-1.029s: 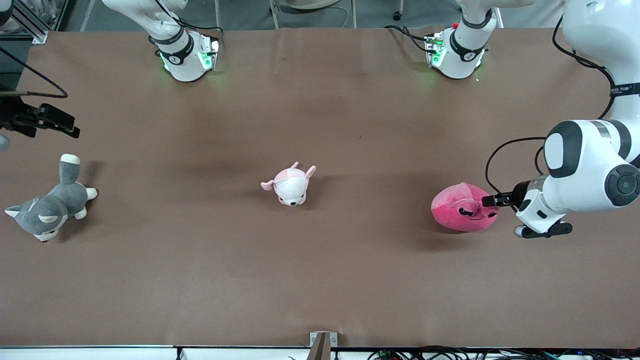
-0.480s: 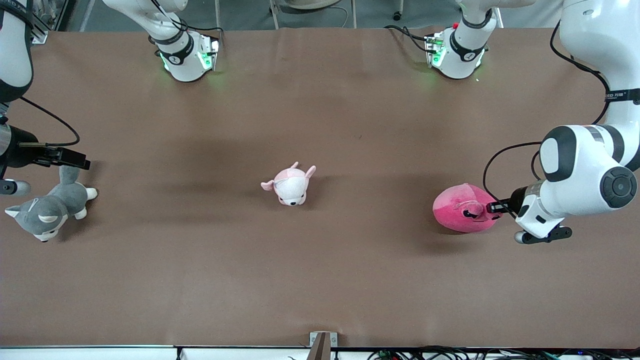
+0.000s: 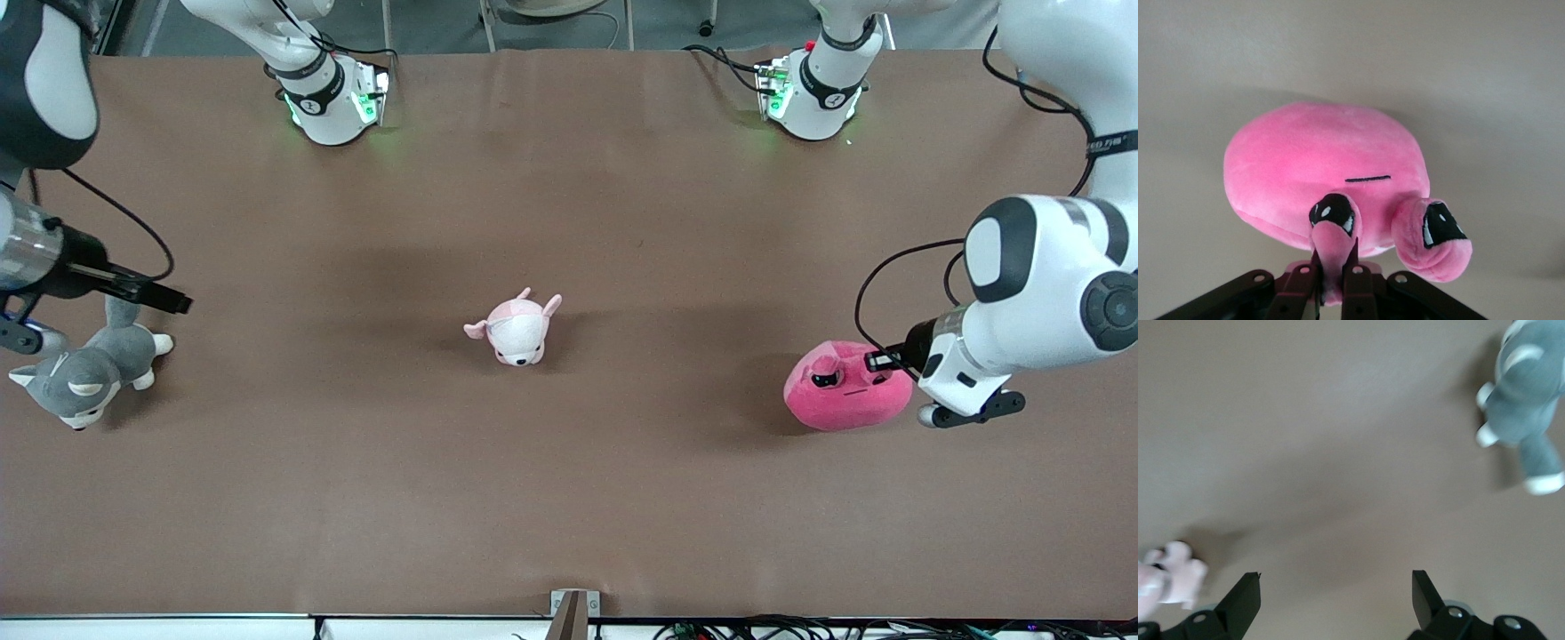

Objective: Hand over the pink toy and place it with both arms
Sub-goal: 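Reach the left gripper down to the pink plush and grasp it, then carry the pink plush to the middle while the right gripper approaches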

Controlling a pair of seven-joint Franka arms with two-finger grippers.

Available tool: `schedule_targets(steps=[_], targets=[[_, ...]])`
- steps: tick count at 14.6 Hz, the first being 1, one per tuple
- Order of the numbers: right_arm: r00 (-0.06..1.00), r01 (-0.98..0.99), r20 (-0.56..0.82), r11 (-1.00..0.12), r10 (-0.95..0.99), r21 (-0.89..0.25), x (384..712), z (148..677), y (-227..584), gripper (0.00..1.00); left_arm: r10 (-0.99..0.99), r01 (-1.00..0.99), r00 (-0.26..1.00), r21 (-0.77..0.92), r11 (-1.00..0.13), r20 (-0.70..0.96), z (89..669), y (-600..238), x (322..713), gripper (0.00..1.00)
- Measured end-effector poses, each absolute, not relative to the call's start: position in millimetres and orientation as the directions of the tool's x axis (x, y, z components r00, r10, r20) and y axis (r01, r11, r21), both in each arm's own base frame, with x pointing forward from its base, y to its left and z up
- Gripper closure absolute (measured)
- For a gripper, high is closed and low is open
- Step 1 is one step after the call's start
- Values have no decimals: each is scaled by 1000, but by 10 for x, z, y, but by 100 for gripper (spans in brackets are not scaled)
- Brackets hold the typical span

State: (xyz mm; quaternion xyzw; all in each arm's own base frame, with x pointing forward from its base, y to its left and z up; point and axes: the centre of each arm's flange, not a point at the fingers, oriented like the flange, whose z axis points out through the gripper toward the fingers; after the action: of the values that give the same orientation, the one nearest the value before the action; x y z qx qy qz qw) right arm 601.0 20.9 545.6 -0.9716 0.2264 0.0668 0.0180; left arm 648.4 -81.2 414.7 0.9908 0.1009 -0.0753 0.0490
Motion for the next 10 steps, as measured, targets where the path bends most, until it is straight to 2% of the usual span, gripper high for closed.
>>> schedule_targets(steps=[5,10], targets=[[777,-617,-207,-785,-594,-60,5954,5495,988,0,253,278,949,123,-953,-187,5207,-1832,6148,88],[657,-751,-201,-656,-727,-80,5783,5660,2038,0,337,374,916,161,-913,-220,5565,-3085,5677,88]])
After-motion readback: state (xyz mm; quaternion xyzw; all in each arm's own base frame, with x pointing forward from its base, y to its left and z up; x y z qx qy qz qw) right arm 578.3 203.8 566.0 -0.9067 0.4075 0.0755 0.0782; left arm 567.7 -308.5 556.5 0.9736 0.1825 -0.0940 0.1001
